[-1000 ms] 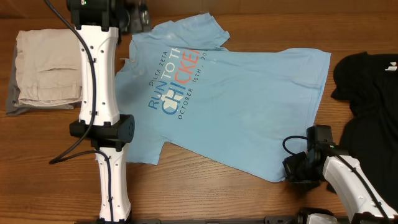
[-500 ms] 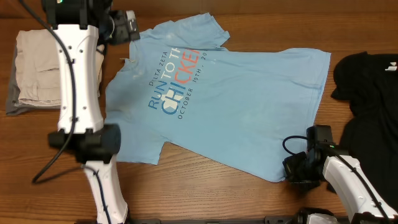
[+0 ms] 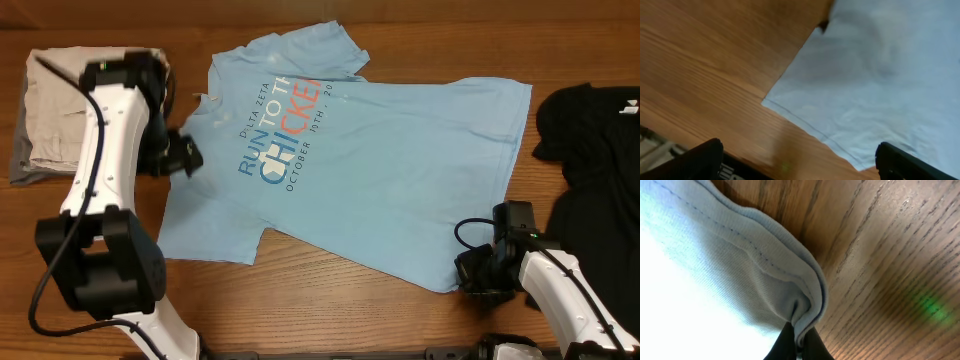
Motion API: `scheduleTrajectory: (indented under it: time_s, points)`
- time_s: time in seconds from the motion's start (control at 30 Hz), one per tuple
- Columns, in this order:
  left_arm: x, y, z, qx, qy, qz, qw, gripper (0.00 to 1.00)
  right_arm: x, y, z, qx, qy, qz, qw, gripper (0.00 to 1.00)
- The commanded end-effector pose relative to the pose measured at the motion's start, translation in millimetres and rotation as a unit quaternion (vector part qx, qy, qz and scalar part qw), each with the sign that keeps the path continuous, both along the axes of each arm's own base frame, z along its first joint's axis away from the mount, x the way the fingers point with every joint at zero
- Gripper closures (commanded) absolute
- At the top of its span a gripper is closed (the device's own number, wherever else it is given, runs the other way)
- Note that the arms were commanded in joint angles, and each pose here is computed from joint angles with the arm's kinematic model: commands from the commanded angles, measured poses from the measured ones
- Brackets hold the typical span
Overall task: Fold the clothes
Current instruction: 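Move the left gripper down to the bottom-left hem corner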
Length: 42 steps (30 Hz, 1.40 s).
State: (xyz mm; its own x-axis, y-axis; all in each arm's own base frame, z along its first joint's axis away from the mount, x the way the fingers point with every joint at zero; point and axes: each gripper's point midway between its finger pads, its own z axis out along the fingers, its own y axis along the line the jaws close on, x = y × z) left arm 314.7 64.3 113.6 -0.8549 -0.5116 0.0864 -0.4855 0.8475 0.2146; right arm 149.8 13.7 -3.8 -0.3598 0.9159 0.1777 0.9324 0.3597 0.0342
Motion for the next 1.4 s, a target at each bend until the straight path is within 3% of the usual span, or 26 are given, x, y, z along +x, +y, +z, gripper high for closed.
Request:
scheduleTrajectory:
  time_s: [0.0, 0.37, 0.73, 0.9, 1.17, 1.37]
  points:
    - [-19.7, -3.6, -10.5, -0.025, -0.004, 0.029, 0.999, 0.0, -9.4, -2.6, -8.4, -0.009, 0.015, 0.002, 1.0, 0.96]
    - [-53.7, -5.2, -72.1, -0.041, 0.027, 0.028, 0.998, 0.0, -9.4, -2.6, -8.4, -0.009, 0.015, 0.002, 1.0, 0.95]
    - [-77.6, 11.1, -44.4, -0.019, -0.153, 0.08, 0.985, 0.0, -9.4, -2.6, -8.4, -0.009, 0.016, 0.002, 1.0, 0.95]
    - [-93.9, 7.8, -50.5, -0.019, -0.17, 0.084, 0.982, 0.0, -9.4, -2.5, -8.4, -0.009, 0.016, 0.002, 1.0, 0.95]
    - [-89.0, 19.8, -87.1, -0.006, -0.178, 0.1, 0.979, 0.0, -9.5, -2.5, -8.4, -0.009, 0.016, 0.002, 1.0, 0.94]
    - [-79.9, 36.2, -93.2, 0.004, -0.193, 0.111, 0.975, 0.09, -9.4, -2.3, -8.4, -0.008, 0.015, 0.002, 1.0, 0.94]
